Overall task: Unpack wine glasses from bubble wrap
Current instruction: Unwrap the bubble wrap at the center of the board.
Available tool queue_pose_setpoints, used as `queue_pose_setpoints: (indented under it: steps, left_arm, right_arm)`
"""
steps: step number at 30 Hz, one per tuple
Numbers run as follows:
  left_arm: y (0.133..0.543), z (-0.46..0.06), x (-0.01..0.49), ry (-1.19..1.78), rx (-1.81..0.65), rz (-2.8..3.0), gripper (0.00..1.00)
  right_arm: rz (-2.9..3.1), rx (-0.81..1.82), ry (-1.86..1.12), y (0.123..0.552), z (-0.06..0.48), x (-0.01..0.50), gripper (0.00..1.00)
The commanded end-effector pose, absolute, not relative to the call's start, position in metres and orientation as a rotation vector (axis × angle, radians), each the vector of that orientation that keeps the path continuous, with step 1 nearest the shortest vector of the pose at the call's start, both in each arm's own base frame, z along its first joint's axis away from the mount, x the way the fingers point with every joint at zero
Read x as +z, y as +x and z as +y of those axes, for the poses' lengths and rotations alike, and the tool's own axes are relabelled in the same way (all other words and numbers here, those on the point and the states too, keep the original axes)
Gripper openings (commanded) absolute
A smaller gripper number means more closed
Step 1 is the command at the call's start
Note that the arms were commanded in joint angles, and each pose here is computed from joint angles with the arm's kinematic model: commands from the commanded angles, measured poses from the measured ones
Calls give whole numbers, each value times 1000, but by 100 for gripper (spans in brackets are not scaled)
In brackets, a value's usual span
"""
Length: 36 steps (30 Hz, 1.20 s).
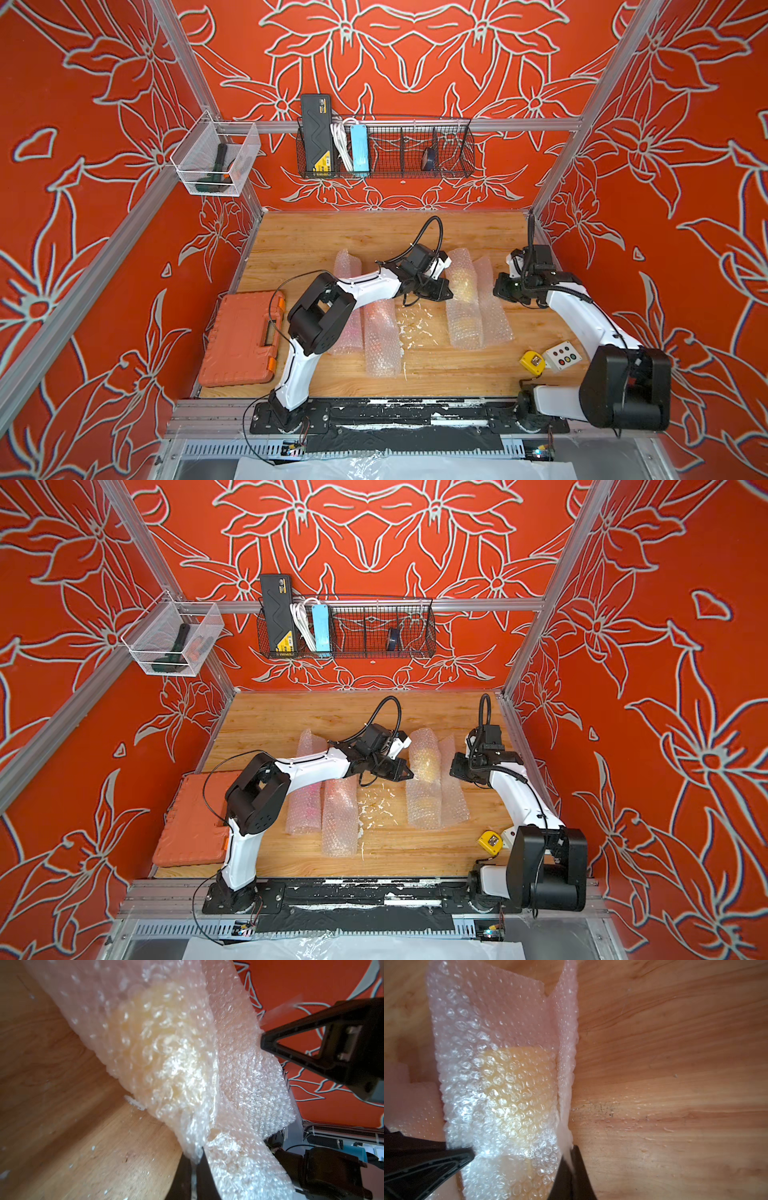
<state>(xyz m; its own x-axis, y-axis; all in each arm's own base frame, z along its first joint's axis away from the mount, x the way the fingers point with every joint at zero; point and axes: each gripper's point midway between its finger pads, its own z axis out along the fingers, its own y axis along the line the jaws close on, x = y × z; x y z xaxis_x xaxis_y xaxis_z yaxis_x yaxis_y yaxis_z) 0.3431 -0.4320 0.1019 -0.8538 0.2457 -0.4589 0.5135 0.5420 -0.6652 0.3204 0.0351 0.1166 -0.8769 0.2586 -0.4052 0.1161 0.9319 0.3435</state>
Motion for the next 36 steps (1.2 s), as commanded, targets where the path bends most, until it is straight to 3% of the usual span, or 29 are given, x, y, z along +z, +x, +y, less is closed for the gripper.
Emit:
queue_pose_setpoints:
  steps: [1, 15, 27, 29, 32, 36]
  left_arm:
    - [342, -447, 110, 674, -1273, 2455, 7]
    - [335, -514, 120, 806, -1380, 2418, 7]
    - [331, -521, 110, 810, -1385, 2434, 7]
    - [332, -520, 106, 812, -1367, 2443, 9]
    - [335, -513, 98, 794, -1327, 2463, 20]
    - [342, -499, 92, 765, -1271, 2475, 23]
  right_arm:
    - [2602, 434, 296, 328, 24, 124, 0]
    - [2550, 402, 537, 331, -36, 126, 0]
    - [2546, 438, 589, 331, -42, 119, 0]
    - [2547, 435, 588, 329, -42, 119, 0]
    - [2536, 429, 594, 326, -42, 119, 0]
    - [2540, 428, 600, 325, -42, 117, 0]
